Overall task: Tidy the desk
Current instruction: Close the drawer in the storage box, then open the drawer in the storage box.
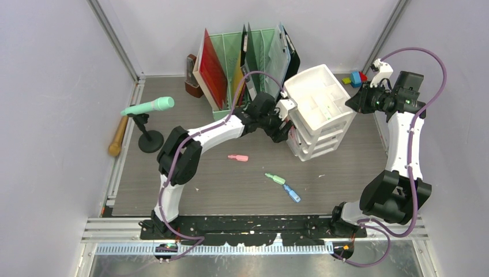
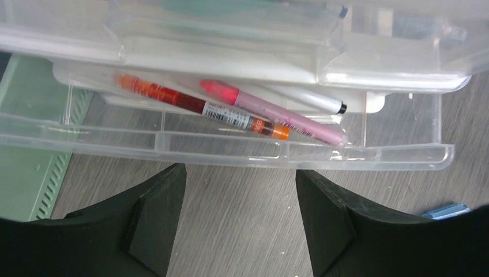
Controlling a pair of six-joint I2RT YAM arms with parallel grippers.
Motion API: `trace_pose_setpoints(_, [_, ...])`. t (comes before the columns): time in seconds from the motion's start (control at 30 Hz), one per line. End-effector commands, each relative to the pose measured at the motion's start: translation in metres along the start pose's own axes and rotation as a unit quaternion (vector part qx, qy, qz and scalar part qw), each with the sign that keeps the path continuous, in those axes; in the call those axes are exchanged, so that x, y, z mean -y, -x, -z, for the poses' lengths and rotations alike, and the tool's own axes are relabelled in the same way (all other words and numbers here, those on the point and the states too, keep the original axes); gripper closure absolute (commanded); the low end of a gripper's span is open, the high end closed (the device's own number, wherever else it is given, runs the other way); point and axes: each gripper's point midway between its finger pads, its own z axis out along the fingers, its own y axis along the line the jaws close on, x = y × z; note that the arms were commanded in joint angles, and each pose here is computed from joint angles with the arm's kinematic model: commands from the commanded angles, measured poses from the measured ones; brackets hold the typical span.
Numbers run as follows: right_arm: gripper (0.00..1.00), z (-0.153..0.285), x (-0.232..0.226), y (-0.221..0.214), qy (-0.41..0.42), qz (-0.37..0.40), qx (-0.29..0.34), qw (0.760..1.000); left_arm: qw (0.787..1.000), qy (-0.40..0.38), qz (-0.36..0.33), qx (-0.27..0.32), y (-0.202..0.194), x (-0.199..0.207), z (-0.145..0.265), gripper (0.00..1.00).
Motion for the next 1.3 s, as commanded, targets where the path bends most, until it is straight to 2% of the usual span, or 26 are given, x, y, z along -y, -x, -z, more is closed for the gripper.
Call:
trace_pose_setpoints(0.0, [0.99, -0.027, 0.015, -0.094, -0.025, -0.092, -0.157, 0.983, 0.999, 0.023, -0.033, 0.014, 0.011, -0.004, 0.021, 0.27])
trace_pose_setpoints(0.2, [0.99, -0.027, 0.015, -0.094, -0.024, -0.09, -0.157, 0.983, 0.997, 0.04, -0.057, 0.018, 0.004, -0.011, 0.029, 0.22])
trace_pose_setpoints(0.33, [0.99, -0.027, 0.015, -0.095, -0.023, -0.092, -0.158, 0.983, 0.998, 0.02, -0.051, 0.033, 0.007, -0.009, 0.026, 0.2])
trace_pose_setpoints(0.73, [0.99, -0.027, 0.016, -0.096, -0.024, -0.094, -0.161, 0.982, 0.995, -0.029, -0.035, 0.092, 0.029, -0.006, -0.012, 0.18])
trace_pose_setpoints(0.9, [0.99, -0.028, 0.015, -0.095, -0.023, -0.093, -0.161, 0.982, 0.994, -0.044, -0.025, 0.096, 0.036, -0.003, -0.018, 0.18])
trace_pose_setpoints(1.27, [0.99, -0.028, 0.014, -0.095, -0.019, -0.09, -0.16, 0.983, 0.995, -0.02, -0.031, 0.09, 0.029, -0.012, 0.003, 0.18])
